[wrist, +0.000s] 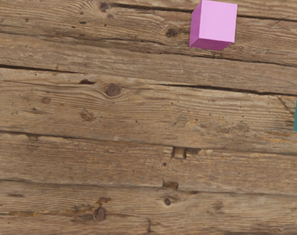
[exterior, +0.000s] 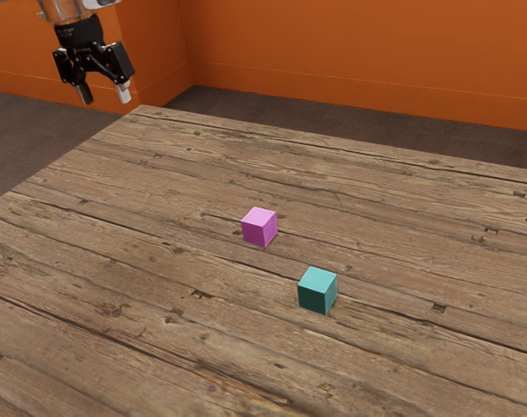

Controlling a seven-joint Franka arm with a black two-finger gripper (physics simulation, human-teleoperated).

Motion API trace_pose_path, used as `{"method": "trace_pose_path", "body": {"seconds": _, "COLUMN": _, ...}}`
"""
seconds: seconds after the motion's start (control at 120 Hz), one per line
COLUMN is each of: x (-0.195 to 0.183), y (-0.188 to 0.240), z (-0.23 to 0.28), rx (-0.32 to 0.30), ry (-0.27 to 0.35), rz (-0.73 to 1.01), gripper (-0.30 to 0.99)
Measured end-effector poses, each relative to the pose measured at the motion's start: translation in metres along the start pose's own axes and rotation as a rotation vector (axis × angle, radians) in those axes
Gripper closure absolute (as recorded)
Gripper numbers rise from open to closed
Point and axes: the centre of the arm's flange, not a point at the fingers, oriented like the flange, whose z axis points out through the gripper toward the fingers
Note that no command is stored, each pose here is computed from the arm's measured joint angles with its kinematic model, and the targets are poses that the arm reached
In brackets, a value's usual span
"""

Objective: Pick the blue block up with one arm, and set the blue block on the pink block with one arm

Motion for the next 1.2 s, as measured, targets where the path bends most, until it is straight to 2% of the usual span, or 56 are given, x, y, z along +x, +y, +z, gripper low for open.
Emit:
{"method": "trace_pose_path", "body": {"seconds": 0.2, "x": -0.001, "y": 0.000, "z": -0.002, "rx": 0.002, "ry": 0.002, "rz": 0.013, "gripper": 0.00}}
{"method": "trace_pose_path", "body": {"seconds": 0.275, "x": -0.035, "y": 0.026, "z": -0.088, "rx": 0.023, "ry": 0.160, "rz": 0.066, "gripper": 0.00}}
{"method": "trace_pose_path", "body": {"seconds": 0.317, "x": -0.055, "y": 0.047, "z": -0.115, "rx": 0.020, "ry": 0.193, "rz": 0.108, "gripper": 0.00}}
{"method": "trace_pose_path", "body": {"seconds": 0.375, "x": -0.068, "y": 0.080, "z": -0.125, "rx": 0.011, "ry": 0.188, "rz": 0.173, "gripper": 0.00}}
{"method": "trace_pose_path", "body": {"seconds": 0.458, "x": -0.082, "y": 0.141, "z": -0.121, "rx": 0.017, "ry": 0.145, "rz": 0.292, "gripper": 0.00}}
{"method": "trace_pose_path", "body": {"seconds": 0.525, "x": -0.099, "y": 0.206, "z": -0.103, "rx": 0.024, "ry": 0.079, "rz": 0.428, "gripper": 0.00}}
{"method": "trace_pose_path", "body": {"seconds": 0.608, "x": -0.134, "y": 0.298, "z": -0.070, "rx": 0.062, "ry": -0.007, "rz": 0.629, "gripper": 0.00}}
{"method": "trace_pose_path", "body": {"seconds": 0.65, "x": -0.155, "y": 0.331, "z": -0.046, "rx": 0.089, "ry": -0.048, "rz": 0.702, "gripper": 0.00}}
{"method": "trace_pose_path", "body": {"seconds": 0.767, "x": -0.199, "y": 0.402, "z": 0.027, "rx": 0.154, "ry": -0.103, "rz": 0.863, "gripper": 0.00}}
{"method": "trace_pose_path", "body": {"seconds": 0.883, "x": -0.243, "y": 0.469, "z": 0.088, "rx": 0.176, "ry": -0.099, "rz": 1.025, "gripper": 0.00}}
{"method": "trace_pose_path", "body": {"seconds": 0.992, "x": -0.290, "y": 0.525, "z": 0.108, "rx": 0.133, "ry": -0.044, "rz": 1.152, "gripper": 0.00}}
{"method": "trace_pose_path", "body": {"seconds": 1.125, "x": -0.341, "y": 0.565, "z": 0.137, "rx": 0.070, "ry": -0.054, "rz": 1.145, "gripper": 0.00}}
{"method": "trace_pose_path", "body": {"seconds": 1.2, "x": -0.331, "y": 0.565, "z": 0.154, "rx": 0.053, "ry": -0.069, "rz": 1.071, "gripper": 0.00}}
